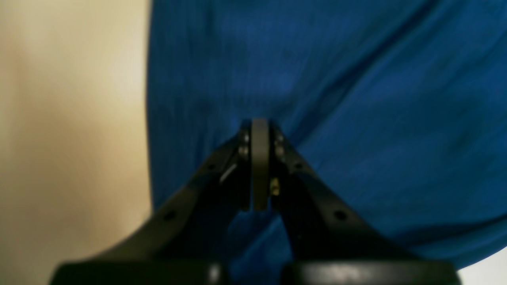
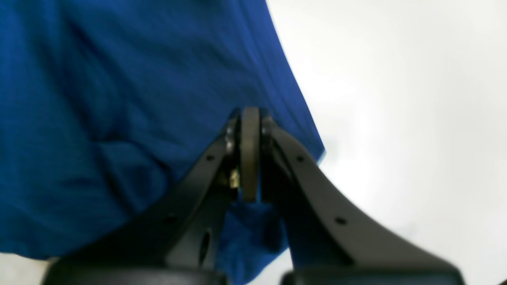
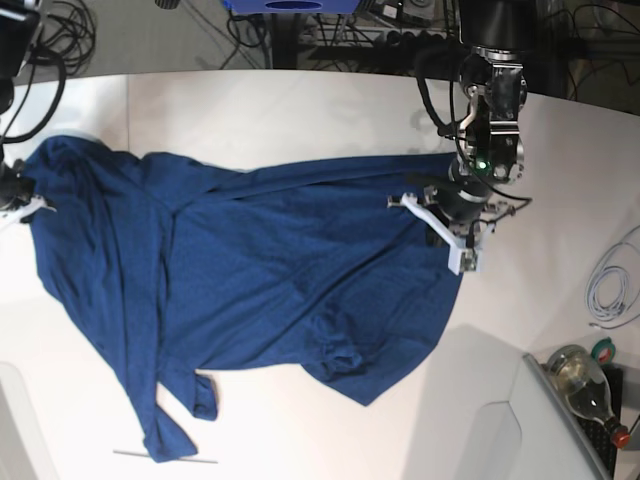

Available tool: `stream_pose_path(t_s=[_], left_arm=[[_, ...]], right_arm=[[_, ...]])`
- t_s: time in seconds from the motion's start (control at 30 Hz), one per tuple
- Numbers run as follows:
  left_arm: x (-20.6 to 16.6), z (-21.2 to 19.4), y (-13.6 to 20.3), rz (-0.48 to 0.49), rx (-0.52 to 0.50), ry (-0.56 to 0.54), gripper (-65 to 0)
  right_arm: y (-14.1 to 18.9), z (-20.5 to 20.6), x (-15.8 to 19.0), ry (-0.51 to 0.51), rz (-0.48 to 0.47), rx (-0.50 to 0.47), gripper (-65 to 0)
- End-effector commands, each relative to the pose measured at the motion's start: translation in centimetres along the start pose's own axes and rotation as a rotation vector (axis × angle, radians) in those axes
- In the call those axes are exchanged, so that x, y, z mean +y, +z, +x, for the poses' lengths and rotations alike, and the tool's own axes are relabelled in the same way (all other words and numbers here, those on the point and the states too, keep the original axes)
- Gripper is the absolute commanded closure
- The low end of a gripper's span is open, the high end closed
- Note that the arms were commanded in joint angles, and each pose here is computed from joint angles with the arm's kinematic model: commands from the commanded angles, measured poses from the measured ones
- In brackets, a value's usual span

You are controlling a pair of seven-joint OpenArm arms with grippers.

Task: Layout the t-shirt on the table in an organized manner, then fold the t-shirt properly
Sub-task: 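Pull the held shirt edge with the left gripper away from the right gripper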

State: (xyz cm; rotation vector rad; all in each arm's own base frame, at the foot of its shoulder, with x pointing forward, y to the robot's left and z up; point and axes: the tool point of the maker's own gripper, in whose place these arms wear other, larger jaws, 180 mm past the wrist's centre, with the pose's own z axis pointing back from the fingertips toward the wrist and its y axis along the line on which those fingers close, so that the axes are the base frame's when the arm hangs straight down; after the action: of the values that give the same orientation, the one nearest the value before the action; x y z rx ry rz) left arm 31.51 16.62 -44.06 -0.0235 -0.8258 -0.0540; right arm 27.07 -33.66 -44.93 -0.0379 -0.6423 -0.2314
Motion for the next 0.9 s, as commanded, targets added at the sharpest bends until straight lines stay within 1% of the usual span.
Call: stream_pose_path(t_s=[0.0,0.1,0.17,0.2,0.23,0.27,0.33,0.37,0.4,0.47,0.5,0.6,0.63,0.67,0.7,0.73,0.87], left_arm=[[1.0,2.7,0.9,0.02,-0.087,-0.008,0.0],[3.3,3.1,3.8,0.082,-0.111,0.02,0.0],[4.5,1.7,5.9,0.116,-0.096,0.03,0.0],[5.0,0.3,7.1,0.123,-0.083,0.059,0.0],[5.5,-1.0,8.0,0.123,-0.067,0.105,0.0],[6.2,-2.5,8.9,0.123,-0.054,0.183,0.0],[7.8,-4.9,10.1,0.112,-0.059,0.33,0.0],[8.2,-6.2,10.7,0.089,-0.071,0.389,0.0],[8.4,-6.9,11.2,0.066,-0.089,0.42,0.0],[8.4,-8.4,11.8,0.019,-0.117,0.445,0.0],[8.1,-9.0,12.0,0.001,-0.123,0.447,-6.7],[7.2,-11.1,11.7,-0.044,-0.09,0.465,-39.3],[7.2,-11.9,11.7,-0.049,-0.077,0.473,-47.9],[7.2,-12.6,11.6,-0.051,-0.065,0.485,-52.8],[7.1,-12.4,11.2,-0.063,-0.07,0.49,-54.3],[7.0,-12.6,10.8,-0.073,-0.068,0.498,-52.3],[6.5,-12.8,9.4,-0.097,-0.061,0.523,-39.0]], right_arm=[[1.3,2.2,-0.2,0.037,-0.002,-0.071,-0.8],[3.8,3.1,1.8,0.093,0.017,-0.146,-0.8],[5.2,2.7,2.8,0.121,0.027,-0.166,-0.8],[5.7,2.4,3.1,0.131,0.03,-0.171,-0.8],[5.9,1.8,3.3,0.132,0.032,-0.165,-0.8],[5.9,1.2,3.3,0.131,0.033,-0.153,-0.8],[5.9,0.6,3.4,0.133,0.038,-0.14,-0.8],[5.9,-0.1,3.4,0.129,0.041,-0.128,-0.8],[5.7,-0.6,3.5,0.122,0.043,-0.116,-0.8],[5.6,-0.9,3.4,0.116,0.043,-0.106,-0.8],[5.5,-1.1,3.4,0.115,0.044,-0.1,-0.8],[5.4,-1.3,3.6,0.115,0.048,-0.096,-0.8],[5.4,-1.3,3.6,0.115,0.048,-0.096,-0.8],[5.4,-1.3,3.6,0.115,0.048,-0.096,-0.8],[5.3,-1.4,3.6,0.114,0.048,-0.095,-0.8],[5.3,-1.4,3.6,0.115,0.049,-0.094,-0.8],[5.3,-1.4,3.5,0.113,0.047,-0.094,-0.8]])
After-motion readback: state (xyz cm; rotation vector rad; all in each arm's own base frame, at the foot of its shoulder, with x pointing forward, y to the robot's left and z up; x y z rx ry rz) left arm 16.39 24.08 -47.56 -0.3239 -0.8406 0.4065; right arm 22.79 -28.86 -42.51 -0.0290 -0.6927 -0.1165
